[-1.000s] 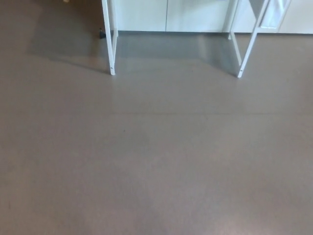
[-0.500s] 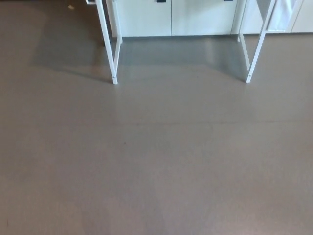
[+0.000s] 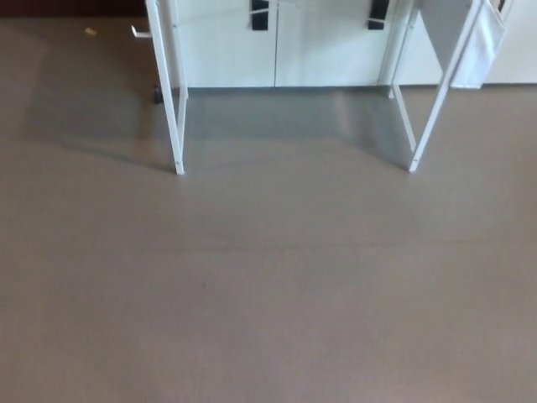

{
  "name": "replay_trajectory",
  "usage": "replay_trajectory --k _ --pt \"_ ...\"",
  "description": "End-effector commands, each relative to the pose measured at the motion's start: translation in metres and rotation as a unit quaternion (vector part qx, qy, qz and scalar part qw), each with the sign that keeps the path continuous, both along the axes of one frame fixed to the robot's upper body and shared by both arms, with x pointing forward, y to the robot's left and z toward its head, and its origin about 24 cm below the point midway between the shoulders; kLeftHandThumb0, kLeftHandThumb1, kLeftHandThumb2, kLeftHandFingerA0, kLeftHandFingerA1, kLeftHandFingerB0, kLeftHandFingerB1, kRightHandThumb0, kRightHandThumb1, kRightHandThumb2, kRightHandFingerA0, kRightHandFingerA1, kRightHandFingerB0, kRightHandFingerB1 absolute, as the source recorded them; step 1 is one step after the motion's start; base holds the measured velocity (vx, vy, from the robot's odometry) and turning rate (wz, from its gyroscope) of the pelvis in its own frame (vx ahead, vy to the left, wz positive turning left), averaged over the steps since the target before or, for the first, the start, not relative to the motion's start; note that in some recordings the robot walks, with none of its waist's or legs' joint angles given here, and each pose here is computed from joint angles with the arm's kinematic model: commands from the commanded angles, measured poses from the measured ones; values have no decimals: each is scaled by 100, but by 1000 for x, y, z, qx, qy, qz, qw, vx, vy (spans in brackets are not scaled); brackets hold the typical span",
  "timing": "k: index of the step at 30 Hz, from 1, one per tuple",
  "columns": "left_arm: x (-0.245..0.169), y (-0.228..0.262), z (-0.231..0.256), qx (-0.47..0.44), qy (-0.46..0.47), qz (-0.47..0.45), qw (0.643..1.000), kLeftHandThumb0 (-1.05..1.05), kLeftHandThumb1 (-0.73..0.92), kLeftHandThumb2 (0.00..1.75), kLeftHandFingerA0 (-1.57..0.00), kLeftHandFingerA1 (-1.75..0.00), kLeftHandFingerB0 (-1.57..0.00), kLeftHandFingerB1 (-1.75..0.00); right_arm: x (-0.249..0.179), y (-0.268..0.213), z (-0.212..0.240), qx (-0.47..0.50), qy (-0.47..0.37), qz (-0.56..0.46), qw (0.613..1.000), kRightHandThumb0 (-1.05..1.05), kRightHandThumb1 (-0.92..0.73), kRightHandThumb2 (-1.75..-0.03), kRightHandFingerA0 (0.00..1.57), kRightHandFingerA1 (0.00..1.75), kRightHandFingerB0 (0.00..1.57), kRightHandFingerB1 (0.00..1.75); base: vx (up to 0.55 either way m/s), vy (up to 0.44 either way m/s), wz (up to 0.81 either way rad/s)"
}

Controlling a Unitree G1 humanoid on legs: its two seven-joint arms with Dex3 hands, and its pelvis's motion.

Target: The robot walks towards a desk on which a shovel is kept on the left hand side and a container is kept on the right hand side. The robot picks up the shovel using its left hand and places it in the container.

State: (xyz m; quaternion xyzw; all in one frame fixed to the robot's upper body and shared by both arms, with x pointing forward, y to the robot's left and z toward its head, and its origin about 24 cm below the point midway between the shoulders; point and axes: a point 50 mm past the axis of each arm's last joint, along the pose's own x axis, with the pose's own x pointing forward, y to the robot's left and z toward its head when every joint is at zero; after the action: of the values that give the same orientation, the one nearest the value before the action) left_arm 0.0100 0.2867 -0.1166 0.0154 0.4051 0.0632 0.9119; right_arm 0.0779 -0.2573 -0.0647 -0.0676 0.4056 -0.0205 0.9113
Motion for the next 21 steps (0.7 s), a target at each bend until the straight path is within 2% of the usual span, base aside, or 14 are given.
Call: replay_trajectory --k 1,6,12,16,21 --pt "3 2 4 14 -18 -16 1000 -35 58 65 -30 -36 -28 -35 3 -6 1 -17 5 3 1000 -20 -50 -55 55 63 37 50 233 -62 6" --pt "1 1 5 9 -18 -14 1000 -35 57 65 -30 -36 -29 -35 3 -4 0 -18 5 3 1000 -22 -50 -54 58 66 38 52 368 -24 17" --pt "0 2 2 17 -8 -9 1000 -37 56 66 -29 -36 -28 -36 1 -5 0 -28 8 16 999 -23 -51 -55 55 61 40 50 268 -25 -4" --pt "-1 3 2 19 -7 -7 1000 -36 56 65 -29 -35 -27 -35 0 -1 5 -15 3 8 1000 -23 -49 -55 56 65 38 51 217 119 -16" --pt "-2 3 3 21 -14 -11 1000 -41 55 67 -27 -36 -26 -35 -1 -1 4 -25 7 14 1000 -22 -50 -55 56 64 38 51 426 188 -15"
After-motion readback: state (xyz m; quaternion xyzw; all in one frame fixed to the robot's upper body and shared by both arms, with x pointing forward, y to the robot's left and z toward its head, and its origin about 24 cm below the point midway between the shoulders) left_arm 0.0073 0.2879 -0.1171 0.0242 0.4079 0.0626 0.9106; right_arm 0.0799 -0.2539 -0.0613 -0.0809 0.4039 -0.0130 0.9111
